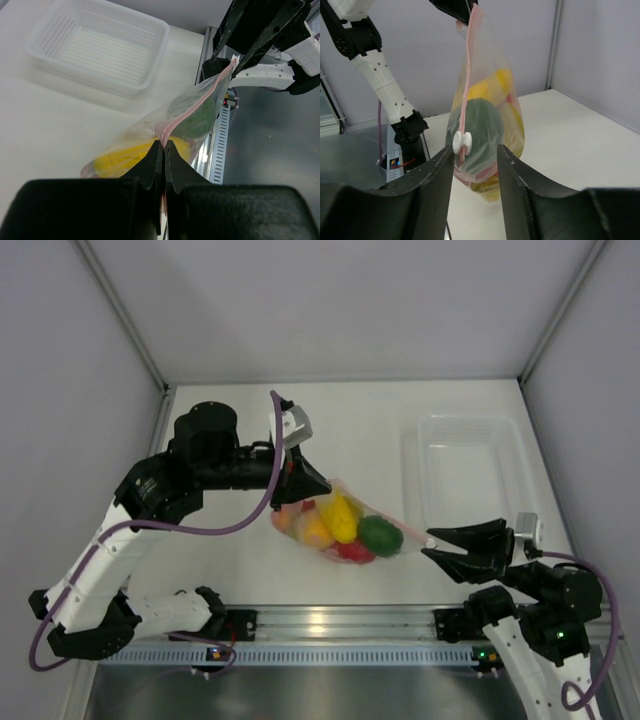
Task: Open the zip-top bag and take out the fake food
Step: Pick up the zipper food storage bag at the center of the board.
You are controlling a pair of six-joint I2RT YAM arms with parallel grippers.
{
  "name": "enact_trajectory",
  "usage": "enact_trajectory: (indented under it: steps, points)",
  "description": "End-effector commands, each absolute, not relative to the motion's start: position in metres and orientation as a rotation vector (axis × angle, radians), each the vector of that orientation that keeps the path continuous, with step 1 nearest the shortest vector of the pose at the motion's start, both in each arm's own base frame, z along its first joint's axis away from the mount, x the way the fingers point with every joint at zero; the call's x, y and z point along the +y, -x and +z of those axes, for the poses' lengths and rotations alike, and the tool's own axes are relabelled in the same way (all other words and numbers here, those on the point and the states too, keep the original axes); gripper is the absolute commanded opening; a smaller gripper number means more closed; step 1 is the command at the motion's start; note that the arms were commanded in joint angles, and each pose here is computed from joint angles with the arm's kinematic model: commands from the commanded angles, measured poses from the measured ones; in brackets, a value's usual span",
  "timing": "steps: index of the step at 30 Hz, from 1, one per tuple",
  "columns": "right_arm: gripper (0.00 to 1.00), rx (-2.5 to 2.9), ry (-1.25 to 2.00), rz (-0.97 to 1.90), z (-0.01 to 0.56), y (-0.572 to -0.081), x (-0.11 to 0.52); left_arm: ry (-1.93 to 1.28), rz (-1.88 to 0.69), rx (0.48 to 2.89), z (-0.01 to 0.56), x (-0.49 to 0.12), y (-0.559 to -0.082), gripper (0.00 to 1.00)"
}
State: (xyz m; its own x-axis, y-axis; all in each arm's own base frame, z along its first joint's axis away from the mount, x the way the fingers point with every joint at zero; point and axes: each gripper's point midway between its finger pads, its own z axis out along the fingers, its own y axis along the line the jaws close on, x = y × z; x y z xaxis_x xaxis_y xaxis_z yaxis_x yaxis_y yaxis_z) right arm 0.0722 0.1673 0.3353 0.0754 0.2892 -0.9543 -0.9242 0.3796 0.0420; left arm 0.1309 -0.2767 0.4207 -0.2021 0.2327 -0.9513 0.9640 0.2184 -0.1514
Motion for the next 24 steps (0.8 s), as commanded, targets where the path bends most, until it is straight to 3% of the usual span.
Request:
enact_trajectory:
  steps: [1, 7, 12, 20, 23, 24]
  points:
    - [0.40, 0.888, 0.797, 0.980, 0.370, -0.032, 0.160, -1.128, -1.085, 1.456, 0.463, -0.274, -0.122, 0.00]
    - [0.34, 0.892, 0.837, 0.993, 0.364, -0.029, 0.163, -1.112, -1.067, 1.461, 0.464, -0.273, -0.126, 0.00]
    - [0.18, 0.859, 0.865, 0.991, 0.364, -0.019, 0.163, -1.105, -1.061, 1.458, 0.466, -0.273, -0.127, 0.00]
    - [0.19, 0.854, 0.819, 0.999, 0.375, -0.022, 0.161, -1.104, -1.090, 1.496, 0.459, -0.278, -0.128, 0.00]
    - [0.09, 0.860, 0.819, 1.000, 0.375, -0.024, 0.161, -1.102, -1.092, 1.508, 0.456, -0.280, -0.129, 0.00]
    - [0.00, 0.857, 0.824, 0.999, 0.375, -0.023, 0.161, -1.105, -1.094, 1.505, 0.457, -0.280, -0.129, 0.00]
